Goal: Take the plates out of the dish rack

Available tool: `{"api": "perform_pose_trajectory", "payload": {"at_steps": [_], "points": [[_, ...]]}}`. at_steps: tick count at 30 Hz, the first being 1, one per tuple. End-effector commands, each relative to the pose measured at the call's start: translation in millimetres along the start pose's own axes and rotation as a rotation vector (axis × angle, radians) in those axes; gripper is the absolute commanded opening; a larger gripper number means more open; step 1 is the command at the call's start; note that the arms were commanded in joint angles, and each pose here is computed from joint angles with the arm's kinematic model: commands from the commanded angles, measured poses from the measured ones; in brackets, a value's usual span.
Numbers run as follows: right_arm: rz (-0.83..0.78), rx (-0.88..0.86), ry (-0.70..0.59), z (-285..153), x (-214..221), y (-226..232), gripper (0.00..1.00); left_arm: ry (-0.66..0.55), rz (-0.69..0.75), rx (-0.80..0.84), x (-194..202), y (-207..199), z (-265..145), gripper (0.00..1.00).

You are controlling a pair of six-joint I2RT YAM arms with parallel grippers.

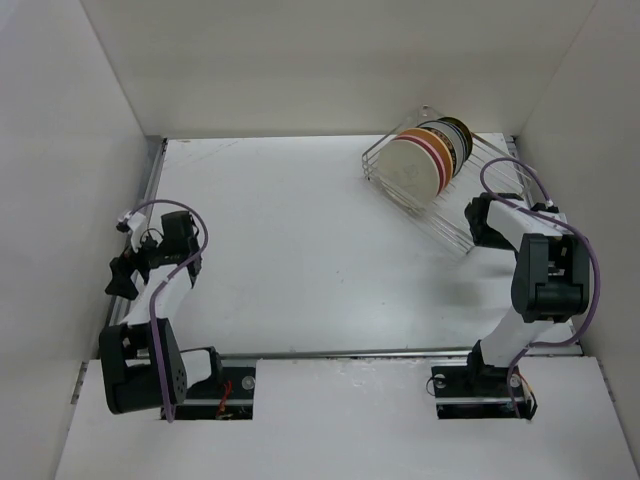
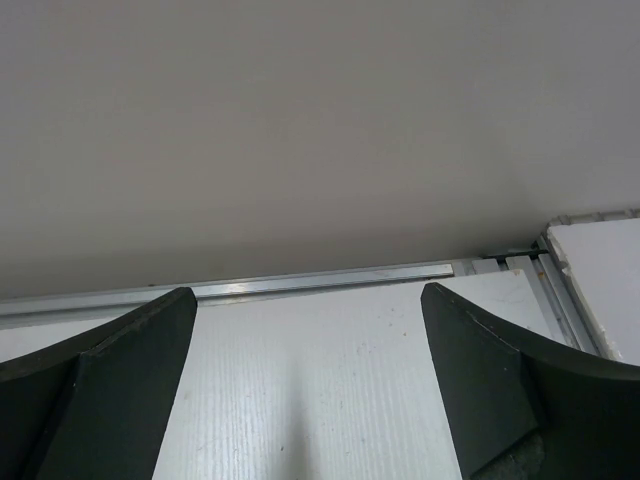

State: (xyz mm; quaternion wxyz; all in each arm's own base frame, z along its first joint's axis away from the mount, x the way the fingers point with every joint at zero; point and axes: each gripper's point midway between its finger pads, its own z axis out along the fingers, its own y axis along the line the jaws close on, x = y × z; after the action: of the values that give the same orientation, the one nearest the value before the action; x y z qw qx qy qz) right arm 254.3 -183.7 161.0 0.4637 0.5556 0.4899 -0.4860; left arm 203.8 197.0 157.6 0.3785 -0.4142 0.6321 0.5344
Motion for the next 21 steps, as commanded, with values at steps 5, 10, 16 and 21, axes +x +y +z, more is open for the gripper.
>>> {"api": "perform_pose_trajectory", "payload": {"at_steps": [5,10,16,21], "points": [[0.01,-0.039,-0.083,0.3,-25.8,7.6,1.0,-0.073,-0.122,-0.201,-33.0,13.4,2.4,1.0],[0.0,-0.029,-0.084,2.8,-26.1,5.6,1.0,-0.156,0.02,-0.148,-65.0,-0.6,-6.0,1.0],[0.002,-0.08,-0.081,-14.0,-57.5,14.6,1.0,-0.156,0.316,-0.145,-101.2,-32.5,-14.3,1.0],[0.111,-0.191,-0.113,-42.9,-116.3,10.2,1.0,-0.263,0.126,-0.069,-161.1,5.3,-49.4,1.0]]}}
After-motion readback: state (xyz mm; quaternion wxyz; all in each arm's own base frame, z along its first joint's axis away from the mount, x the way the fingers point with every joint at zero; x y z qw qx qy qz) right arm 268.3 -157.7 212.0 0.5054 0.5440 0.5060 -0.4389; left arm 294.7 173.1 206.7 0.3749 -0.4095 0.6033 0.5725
